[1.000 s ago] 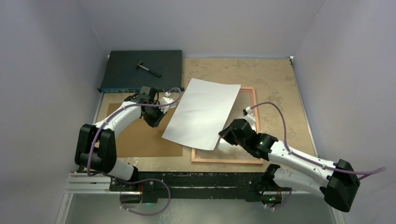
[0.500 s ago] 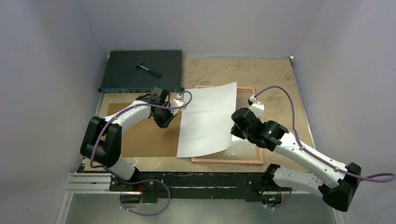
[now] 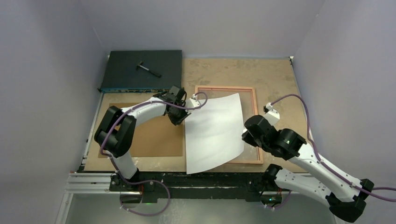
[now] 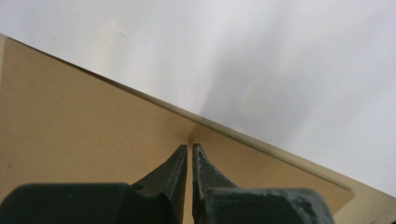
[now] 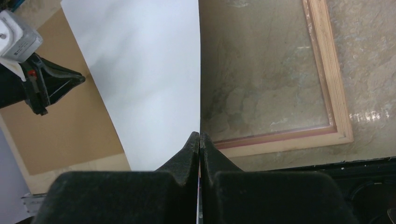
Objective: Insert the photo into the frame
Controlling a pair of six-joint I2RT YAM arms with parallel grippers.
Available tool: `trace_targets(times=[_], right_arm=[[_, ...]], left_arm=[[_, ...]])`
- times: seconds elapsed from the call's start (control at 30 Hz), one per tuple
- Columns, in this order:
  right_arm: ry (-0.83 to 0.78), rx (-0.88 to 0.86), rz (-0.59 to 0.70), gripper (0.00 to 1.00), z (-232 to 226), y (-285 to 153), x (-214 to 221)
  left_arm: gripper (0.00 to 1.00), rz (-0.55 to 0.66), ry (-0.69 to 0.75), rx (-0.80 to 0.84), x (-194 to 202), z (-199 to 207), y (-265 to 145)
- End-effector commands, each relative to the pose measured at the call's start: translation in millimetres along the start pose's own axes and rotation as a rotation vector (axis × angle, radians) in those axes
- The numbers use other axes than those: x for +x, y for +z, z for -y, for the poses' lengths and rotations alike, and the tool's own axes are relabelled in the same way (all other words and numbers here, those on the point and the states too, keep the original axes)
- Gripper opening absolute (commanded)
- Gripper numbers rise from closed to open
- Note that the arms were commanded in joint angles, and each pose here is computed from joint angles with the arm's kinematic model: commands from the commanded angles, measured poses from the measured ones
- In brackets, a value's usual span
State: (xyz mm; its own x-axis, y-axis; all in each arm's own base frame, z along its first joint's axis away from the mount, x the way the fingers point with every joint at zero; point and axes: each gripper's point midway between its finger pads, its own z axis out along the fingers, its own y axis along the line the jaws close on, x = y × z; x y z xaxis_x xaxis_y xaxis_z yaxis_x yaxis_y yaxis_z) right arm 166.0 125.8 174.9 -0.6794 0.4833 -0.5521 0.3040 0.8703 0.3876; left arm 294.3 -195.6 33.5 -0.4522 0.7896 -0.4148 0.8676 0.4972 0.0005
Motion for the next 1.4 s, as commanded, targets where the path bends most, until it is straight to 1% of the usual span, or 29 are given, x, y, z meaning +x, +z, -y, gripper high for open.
trace_targets(times=[0.0,0.1,0.33,0.5,0.7,0.93,1.07,1.2,1.37], right_arm=[[0.082,0.068,0.003,0.0,19,9,8],[0.133,0.099,0.02,0.0,30,12,11],[0.205,0.11,0.033,0.0,43,11,13],[0.234,0.121,0.051,0.0,47,8,10],[0.295,0.119,0.107,0.0,52,4,-1],[0.342,0.128,0.168,0.0,54,2,-13],[0.38,0.129,0.232,0.0,54,1,-25],[0.419,0.123,0.282,0.0,57,0,-34],[0.441,0.143,0.308,0.0,57,3,-37]], left_arm=[[0.06,0.057,-0.003,-0.059,-30,-13,8],[0.06,0.065,-0.003,-0.079,-38,-18,14],[0.05,0.084,-0.013,-0.111,-54,-29,27],[0.05,0.114,-0.006,-0.12,-74,-32,26],[0.05,0.134,0.012,-0.134,-89,-33,24],[0.05,0.15,0.02,-0.149,-101,-34,22],[0.04,0.151,0.017,-0.172,-105,-39,15],[0.04,0.122,0.016,-0.172,-105,-40,10],[0.05,0.125,0.006,-0.165,-105,-39,13]])
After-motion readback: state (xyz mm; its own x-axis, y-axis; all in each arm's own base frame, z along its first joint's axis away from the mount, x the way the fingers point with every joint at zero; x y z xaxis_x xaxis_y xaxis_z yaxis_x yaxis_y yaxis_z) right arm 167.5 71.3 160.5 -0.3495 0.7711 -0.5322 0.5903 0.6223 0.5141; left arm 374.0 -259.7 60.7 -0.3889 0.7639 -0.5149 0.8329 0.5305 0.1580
